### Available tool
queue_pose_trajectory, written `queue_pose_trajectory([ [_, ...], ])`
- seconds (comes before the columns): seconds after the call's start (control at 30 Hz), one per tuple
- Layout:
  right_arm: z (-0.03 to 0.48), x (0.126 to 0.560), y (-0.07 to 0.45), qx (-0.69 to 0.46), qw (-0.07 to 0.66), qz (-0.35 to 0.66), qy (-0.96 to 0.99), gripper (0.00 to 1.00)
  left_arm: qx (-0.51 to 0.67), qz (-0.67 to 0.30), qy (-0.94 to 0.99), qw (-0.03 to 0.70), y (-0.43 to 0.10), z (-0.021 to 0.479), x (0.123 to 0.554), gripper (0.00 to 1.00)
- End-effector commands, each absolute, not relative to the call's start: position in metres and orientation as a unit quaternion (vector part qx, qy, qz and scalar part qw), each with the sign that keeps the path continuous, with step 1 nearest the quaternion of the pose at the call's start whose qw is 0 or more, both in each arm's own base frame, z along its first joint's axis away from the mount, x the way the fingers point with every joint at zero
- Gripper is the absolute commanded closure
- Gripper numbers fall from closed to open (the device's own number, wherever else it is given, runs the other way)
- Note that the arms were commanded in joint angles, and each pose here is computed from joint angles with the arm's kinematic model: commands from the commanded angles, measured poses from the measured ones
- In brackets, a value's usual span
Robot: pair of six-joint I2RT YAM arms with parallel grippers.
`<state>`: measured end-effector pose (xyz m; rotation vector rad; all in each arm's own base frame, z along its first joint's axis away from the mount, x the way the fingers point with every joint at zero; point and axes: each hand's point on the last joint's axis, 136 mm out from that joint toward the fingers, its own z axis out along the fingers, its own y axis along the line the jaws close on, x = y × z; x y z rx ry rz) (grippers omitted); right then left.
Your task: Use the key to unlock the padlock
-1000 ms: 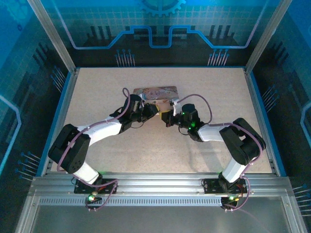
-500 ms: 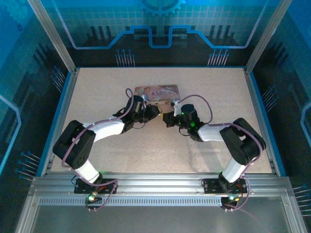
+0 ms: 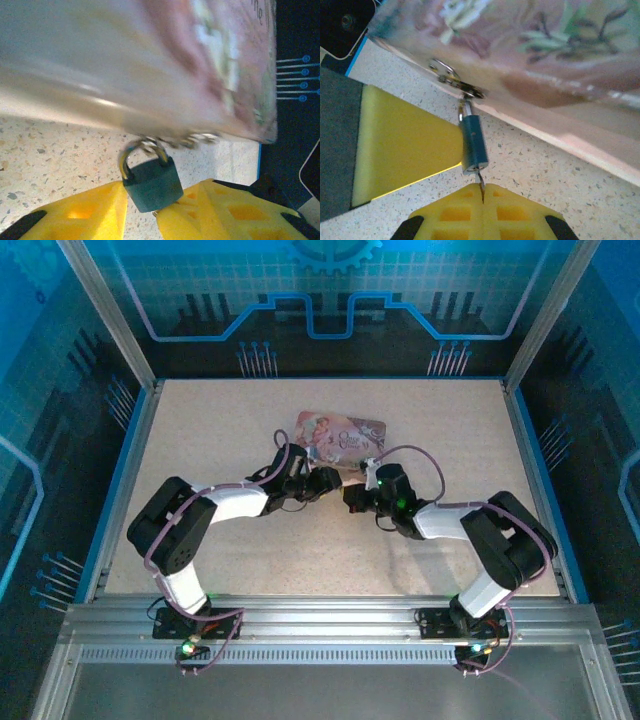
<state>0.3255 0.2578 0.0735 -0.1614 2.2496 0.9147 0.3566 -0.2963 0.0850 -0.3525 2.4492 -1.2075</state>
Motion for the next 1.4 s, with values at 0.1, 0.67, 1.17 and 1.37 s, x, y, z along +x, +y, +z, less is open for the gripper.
queue_pose_trajectory([
  [0.1, 0.08, 0.313, 0.262, -0.046, 0.32, 0.37, 0.871, 1.0, -0.113, -0.448, 0.861, 0.213, -0.289, 0.119, 0.34, 0.38],
  [0.67, 0.084, 0.288, 0.274, 0.026, 0.245, 0.377, 0.893, 1.0, -0.258, -0.489, 0.812, 0.188, -0.251, 0.112, 0.298, 0.38],
  [1.17, 0.078, 0.286, 0.282, 0.027, 0.234, 0.383, 0.893, 1.0, -0.304, -0.542, 0.767, 0.161, -0.278, 0.087, 0.309, 0.46],
  [1.37, 0.078, 0.286, 0.285, 0.024, 0.233, 0.385, 0.893, 1.0, -0.316, -0.556, 0.754, 0.15, -0.285, 0.077, 0.314, 0.51],
])
